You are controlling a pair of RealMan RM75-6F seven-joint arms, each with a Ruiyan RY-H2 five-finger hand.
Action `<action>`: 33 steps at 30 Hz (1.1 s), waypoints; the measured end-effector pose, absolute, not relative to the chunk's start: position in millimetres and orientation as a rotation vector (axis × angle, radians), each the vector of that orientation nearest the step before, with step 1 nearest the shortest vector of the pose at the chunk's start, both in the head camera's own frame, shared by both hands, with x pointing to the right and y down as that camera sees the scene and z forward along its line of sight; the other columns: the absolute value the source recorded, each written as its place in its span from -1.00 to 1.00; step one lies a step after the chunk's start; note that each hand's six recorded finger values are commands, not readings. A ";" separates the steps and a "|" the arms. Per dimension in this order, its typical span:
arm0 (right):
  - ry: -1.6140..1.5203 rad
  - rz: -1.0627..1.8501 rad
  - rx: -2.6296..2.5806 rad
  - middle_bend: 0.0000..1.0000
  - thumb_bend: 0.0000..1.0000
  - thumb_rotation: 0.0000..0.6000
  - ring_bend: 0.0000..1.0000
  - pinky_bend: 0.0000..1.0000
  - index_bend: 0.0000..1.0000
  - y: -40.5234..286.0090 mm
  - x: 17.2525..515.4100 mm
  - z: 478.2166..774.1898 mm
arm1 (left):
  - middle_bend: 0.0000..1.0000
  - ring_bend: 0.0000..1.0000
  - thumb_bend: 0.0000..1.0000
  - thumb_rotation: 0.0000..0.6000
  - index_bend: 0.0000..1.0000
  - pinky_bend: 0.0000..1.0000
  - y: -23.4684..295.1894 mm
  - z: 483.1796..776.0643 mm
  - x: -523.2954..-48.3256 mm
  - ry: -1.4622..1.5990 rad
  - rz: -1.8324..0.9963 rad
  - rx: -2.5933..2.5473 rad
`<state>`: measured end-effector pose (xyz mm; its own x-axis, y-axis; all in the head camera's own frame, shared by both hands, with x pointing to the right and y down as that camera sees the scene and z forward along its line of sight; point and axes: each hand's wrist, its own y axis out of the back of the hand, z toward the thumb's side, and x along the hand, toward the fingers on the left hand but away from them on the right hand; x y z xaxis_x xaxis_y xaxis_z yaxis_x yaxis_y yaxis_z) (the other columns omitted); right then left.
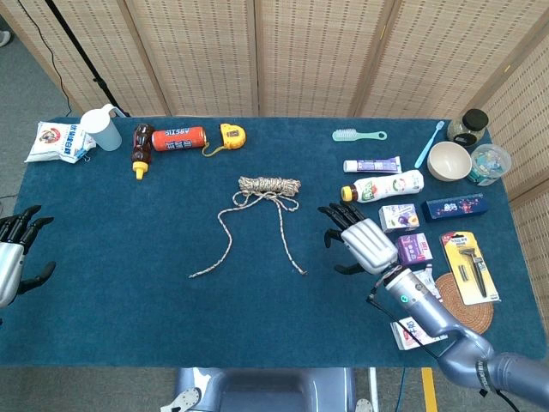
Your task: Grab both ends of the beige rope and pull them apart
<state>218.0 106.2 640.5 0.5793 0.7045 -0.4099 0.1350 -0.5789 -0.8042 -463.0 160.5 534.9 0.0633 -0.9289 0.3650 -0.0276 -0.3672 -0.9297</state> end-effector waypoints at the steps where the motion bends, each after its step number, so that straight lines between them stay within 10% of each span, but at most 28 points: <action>1: -0.651 0.965 -2.059 -0.82 -0.61 1.00 -1.00 -1.00 -0.08 104.4 213.4 645.0 | -0.76 -0.71 -0.50 1.00 -0.59 -0.71 159.9 535.5 -463.0 0.993 -1.417 -1.537; 14: -0.481 0.990 -2.073 -0.84 -0.15 1.00 -1.00 -1.00 -0.16 96.3 173.4 684.8 | -0.76 -0.72 -0.50 1.00 -0.59 -0.71 160.0 542.3 -470.4 0.980 -1.455 -1.534; 33: -0.333 0.987 -2.066 -0.84 -0.15 1.00 -1.00 -1.00 -0.15 114.3 147.4 720.2 | -0.76 -0.76 -0.50 1.00 -0.59 -0.71 160.9 542.5 -475.5 0.979 -1.466 -1.534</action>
